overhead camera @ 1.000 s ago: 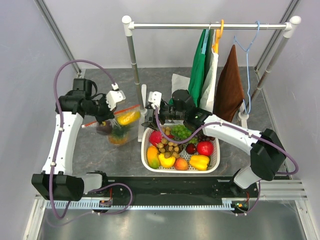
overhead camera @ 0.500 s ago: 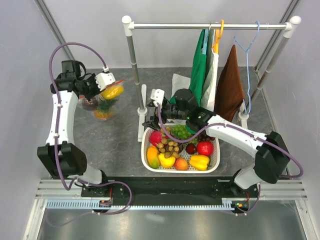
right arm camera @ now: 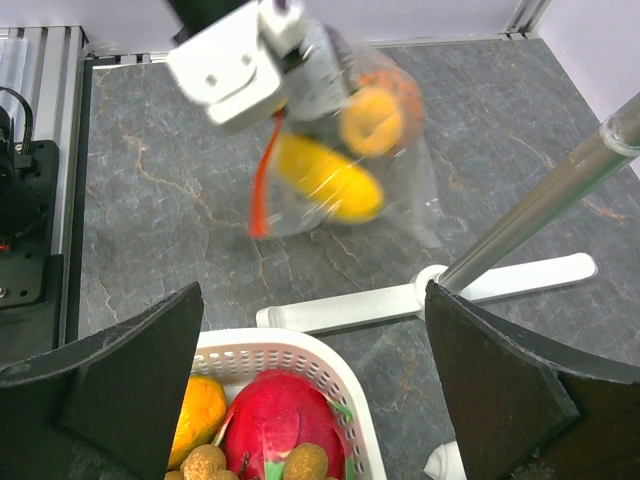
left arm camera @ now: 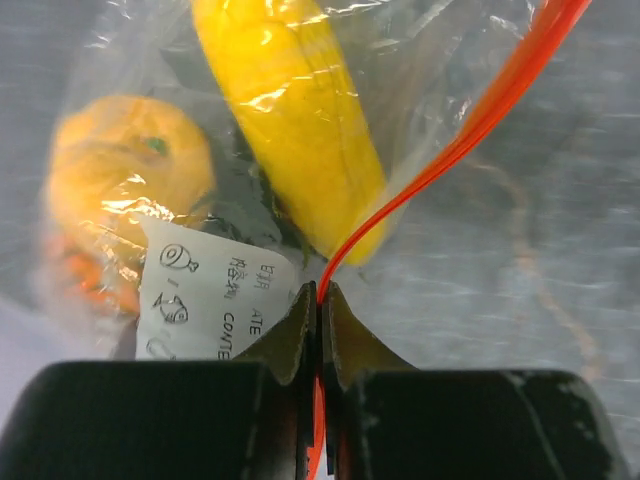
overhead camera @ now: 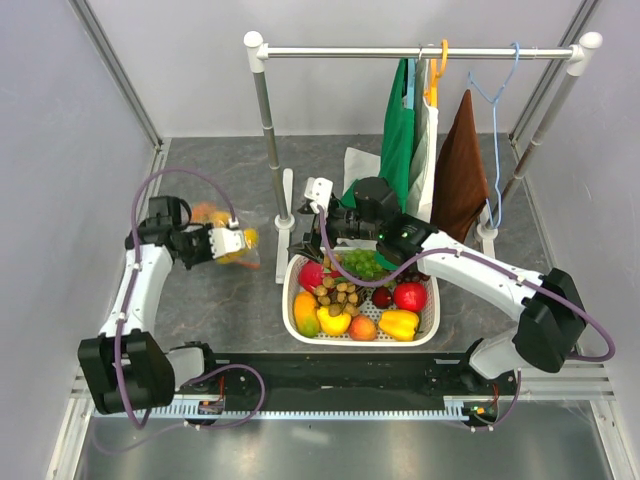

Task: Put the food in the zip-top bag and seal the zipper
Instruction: Place the zipper food storage bag at the center of the board.

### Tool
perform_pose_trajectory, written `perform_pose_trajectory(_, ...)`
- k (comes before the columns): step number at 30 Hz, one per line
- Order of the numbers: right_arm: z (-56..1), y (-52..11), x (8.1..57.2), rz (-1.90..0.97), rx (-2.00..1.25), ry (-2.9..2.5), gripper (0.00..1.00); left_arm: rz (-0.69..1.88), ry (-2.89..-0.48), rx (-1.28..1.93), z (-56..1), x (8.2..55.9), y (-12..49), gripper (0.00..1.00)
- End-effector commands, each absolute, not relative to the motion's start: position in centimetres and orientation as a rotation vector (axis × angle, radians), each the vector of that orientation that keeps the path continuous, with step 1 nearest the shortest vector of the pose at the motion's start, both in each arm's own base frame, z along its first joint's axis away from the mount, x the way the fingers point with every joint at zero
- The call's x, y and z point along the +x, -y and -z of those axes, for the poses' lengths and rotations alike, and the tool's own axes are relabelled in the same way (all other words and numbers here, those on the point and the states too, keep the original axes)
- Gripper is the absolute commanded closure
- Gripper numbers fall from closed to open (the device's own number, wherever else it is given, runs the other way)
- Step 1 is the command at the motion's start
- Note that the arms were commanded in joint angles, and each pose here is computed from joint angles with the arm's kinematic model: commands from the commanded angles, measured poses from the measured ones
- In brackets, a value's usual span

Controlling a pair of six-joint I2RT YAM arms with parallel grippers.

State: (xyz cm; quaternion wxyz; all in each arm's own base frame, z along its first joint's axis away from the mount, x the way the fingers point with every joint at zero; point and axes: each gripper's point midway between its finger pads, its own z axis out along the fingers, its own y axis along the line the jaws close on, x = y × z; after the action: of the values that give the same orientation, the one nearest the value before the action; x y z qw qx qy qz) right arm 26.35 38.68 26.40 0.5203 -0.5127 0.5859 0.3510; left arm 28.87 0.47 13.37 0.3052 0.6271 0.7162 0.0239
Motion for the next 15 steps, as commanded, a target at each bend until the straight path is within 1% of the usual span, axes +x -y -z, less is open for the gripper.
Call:
perform_pose_trajectory(1, -28.5, -38.5, 25.7, -0.847, -1.227, -1.361, 0.02, 0.035, -1.944, 1.736, -9.3, 25.4, -0.1, 0.93)
perform_pose_trajectory(2, -28.5, -38.4, 25.7, -0.847, -1.228, -1.363, 0.02, 0.045, -1.953, 1.725, -9.1, 24.9, 0.0, 0.92)
perform_pose_trajectory(4, -28.4, -38.3, 25.4, -0.854, -1.234, -1.37, 0.02, 0.1, -1.979, 1.714, -8.7, 23.6, 0.4, 0.81)
perform_pose_trajectory(5, -28.5, -38.3, 25.2, -0.858, -1.237, -1.368, 0.02, 0.109, -1.993, 1.696, -8.6, 23.1, 0.6, 0.7)
perform_pose_trajectory(7, -28.5, -38.2, 24.7, -0.88, -1.247, -1.374, 0.02, 0.157, -2.002, 1.681, -9.1, 21.9, 1.1, 0.61)
perform_pose_trajectory(8, -28.9, -38.1, 24.5, -0.888, -1.245, -1.366, 0.02, 0.17, -1.999, 1.67, -9.5, 21.7, 1.4, 0.54)
perform_pose_trajectory(9, -29.0, -38.0, 24.2, -0.896, -1.246, -1.372, 0.02, 0.191, -2.014, 1.637, -10.2, 20.9, 1.8, 0.44)
perform_pose_trajectory(10, -28.7, -37.8, 23.8, -0.905, -1.248, -1.39, 0.02, 0.191, -1.992, 1.604, -11.5, 21.2, 2.2, 0.37)
perform_pose_trajectory(11, -29.2, -37.6, 23.5, -0.908, -1.247, -1.382, 0.02, 0.203, -2.012, 1.548, -12.3, 21.1, 2.4, 0.29)
perform_pose_trajectory(12, -29.2, -37.5, 23.1, -0.915, -1.25, -1.391, 0.02, 0.197, -2.003, 1.508, -13.4, 21.1, 2.7, 0.17)
perform_pose_trajectory(13, -29.9, -37.2, 22.8, -0.922, -1.242, -1.385, 0.02, 0.204, -1.981, 1.455, -15.4, 21.5, 3.2, 0.12)
perform_pose_trajectory(14, -29.9, -37.0, 22.3, -0.928, -1.251, -1.392, 0.02, 0.234, -2.005, 1.372, -16.5, 21.4, 3.7, 0.01)
perform_pose_trajectory(15, -30.4, -37.0, 21.8, -0.935, -1.256, -1.381, 0.02, 0.235, -1.963, 1.321, -18.9, 22.0, 4.2, 0.0)
